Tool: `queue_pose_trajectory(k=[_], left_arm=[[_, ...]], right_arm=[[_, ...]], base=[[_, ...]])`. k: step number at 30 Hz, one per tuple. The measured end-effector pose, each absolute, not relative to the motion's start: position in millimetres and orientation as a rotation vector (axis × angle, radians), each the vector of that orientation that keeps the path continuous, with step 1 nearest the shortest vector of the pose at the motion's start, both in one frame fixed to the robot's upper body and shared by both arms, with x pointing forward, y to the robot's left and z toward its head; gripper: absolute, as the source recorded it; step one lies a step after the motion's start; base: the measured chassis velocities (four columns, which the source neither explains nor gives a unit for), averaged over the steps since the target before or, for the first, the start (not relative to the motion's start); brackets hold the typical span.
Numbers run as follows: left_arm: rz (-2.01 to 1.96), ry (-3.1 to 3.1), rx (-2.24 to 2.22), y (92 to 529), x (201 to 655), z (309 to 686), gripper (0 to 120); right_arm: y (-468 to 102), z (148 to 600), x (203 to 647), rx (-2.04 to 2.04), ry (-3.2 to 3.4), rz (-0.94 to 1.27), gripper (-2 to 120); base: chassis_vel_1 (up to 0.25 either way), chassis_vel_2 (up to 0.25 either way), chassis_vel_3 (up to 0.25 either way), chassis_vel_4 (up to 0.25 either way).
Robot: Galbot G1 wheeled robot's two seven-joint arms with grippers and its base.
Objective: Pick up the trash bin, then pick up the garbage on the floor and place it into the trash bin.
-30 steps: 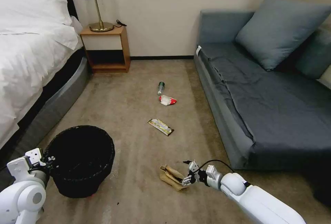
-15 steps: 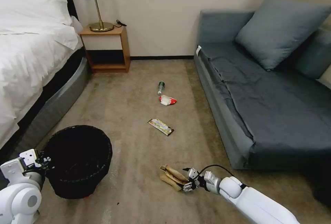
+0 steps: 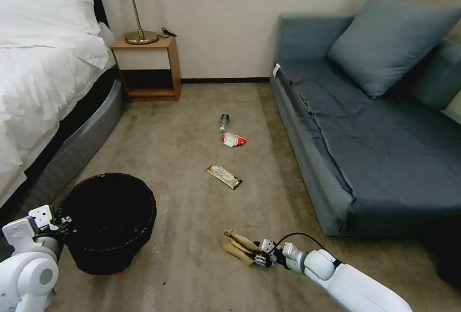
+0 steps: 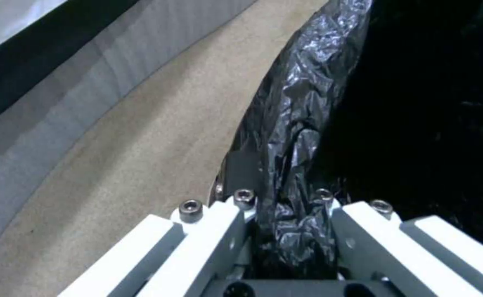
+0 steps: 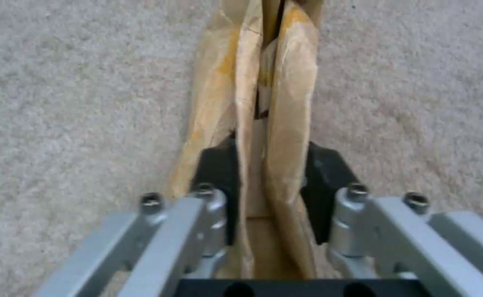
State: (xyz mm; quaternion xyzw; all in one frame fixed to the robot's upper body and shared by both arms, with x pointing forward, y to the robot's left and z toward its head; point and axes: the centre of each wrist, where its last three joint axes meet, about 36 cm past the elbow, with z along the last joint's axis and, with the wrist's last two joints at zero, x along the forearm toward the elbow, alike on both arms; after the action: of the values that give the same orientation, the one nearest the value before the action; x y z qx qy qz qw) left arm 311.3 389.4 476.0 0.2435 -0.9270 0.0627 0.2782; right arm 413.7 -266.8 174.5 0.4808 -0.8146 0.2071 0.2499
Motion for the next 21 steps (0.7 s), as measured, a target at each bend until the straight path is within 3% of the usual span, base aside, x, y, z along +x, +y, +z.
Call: queue_pose_trajectory(k=[6, 14, 17, 20, 21], left_arm=[[0.169, -2.486, 0.654, 389.4, 311.1, 475.6, 2], [0.168, -2.476, 0.661, 390.0, 310.1, 472.5, 2], [0.156, -2.466, 0.668, 390.9, 310.0, 469.1, 2], [0.152, -2.465, 0.664, 390.9, 310.6, 467.9, 2], [0.152, -2.465, 0.664, 390.9, 310.6, 467.9, 2]], right_arm=[[-269.9, 176.5, 413.5, 1.316, -2.234, 0.560, 0], [-273.5, 188.2, 413.7, 1.302, -2.287, 0.547, 0], [-269.8, 212.7, 422.7, 1.289, -2.380, 0.497, 0], [-249.1, 278.3, 441.7, 1.262, -2.558, 0.350, 0], [-249.1, 278.3, 441.7, 1.262, -2.558, 0.350, 0]], base=[[0.000, 0.000, 0.000, 0.000], [0.000, 0.000, 0.000, 0.000], [0.000, 0.000, 0.000, 0.000], [0.000, 0.000, 0.000, 0.000], [0.000, 0.000, 0.000, 0.000]])
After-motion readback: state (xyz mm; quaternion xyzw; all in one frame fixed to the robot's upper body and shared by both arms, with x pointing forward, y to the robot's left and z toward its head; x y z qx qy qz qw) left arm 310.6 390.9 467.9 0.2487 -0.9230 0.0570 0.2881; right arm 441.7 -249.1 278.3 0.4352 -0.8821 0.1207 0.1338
